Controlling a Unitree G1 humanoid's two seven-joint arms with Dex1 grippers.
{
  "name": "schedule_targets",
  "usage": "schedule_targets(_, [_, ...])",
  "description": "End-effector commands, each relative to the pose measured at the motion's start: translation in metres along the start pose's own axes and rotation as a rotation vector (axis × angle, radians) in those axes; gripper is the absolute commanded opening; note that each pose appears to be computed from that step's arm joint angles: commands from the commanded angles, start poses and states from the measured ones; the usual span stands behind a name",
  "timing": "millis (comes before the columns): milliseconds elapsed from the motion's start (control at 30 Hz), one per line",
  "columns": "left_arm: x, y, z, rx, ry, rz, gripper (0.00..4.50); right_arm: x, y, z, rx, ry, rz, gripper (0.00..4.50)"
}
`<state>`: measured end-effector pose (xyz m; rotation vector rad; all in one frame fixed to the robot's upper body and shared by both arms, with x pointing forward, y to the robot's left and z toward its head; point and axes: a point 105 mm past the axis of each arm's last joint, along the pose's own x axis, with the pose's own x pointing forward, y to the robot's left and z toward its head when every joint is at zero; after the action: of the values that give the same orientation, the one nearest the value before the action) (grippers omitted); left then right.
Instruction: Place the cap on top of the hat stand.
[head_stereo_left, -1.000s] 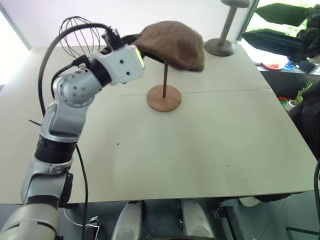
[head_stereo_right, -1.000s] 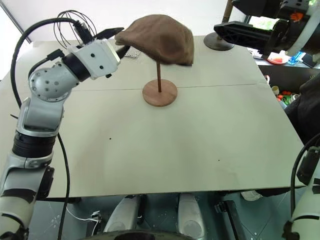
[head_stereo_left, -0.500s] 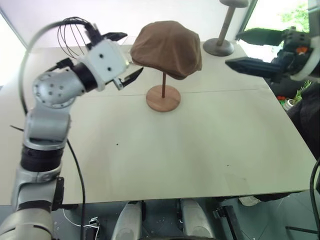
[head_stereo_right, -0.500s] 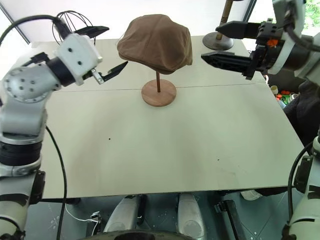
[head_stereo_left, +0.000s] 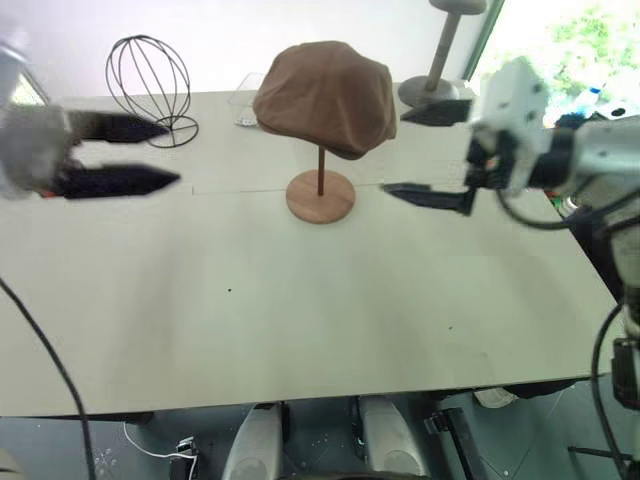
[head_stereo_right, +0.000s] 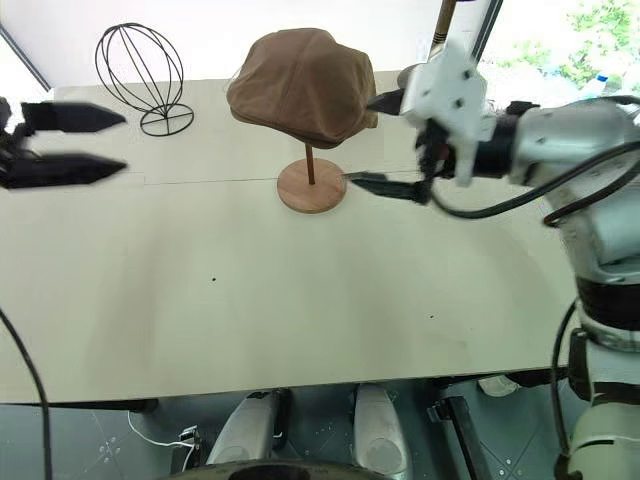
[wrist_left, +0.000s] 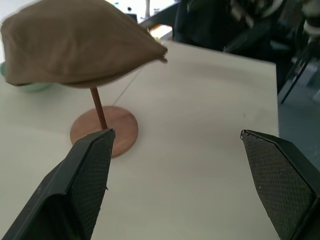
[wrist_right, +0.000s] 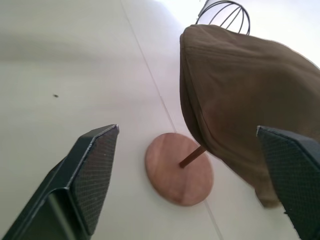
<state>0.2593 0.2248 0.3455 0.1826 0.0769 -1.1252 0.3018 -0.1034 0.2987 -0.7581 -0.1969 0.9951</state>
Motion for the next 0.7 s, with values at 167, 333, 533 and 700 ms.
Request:
schedule_targets(167, [0.000,0.011,0.001,0.029,0.030,0.004,4.20,0.042,-0.009,0.008,-0.044,-0.051,-0.307,4.50])
schedule_targets(333, [0.004,0.014,0.007,0.043,0.015,-0.002,4.20,0.062,-0.003,0.003,-0.052,-0.046,-0.352,4.50])
schedule_targets(533, [0.008,0.015,0.010,0.048,0.006,-0.012,4.25,0.070,-0.010,-0.006,-0.242,-0.002,-0.482,4.25])
schedule_targets(700, [0.010,0.014,0.007,0.051,0.012,-0.012,4.27,0.071,-0.010,-0.003,-0.331,-0.026,-0.510,2.07])
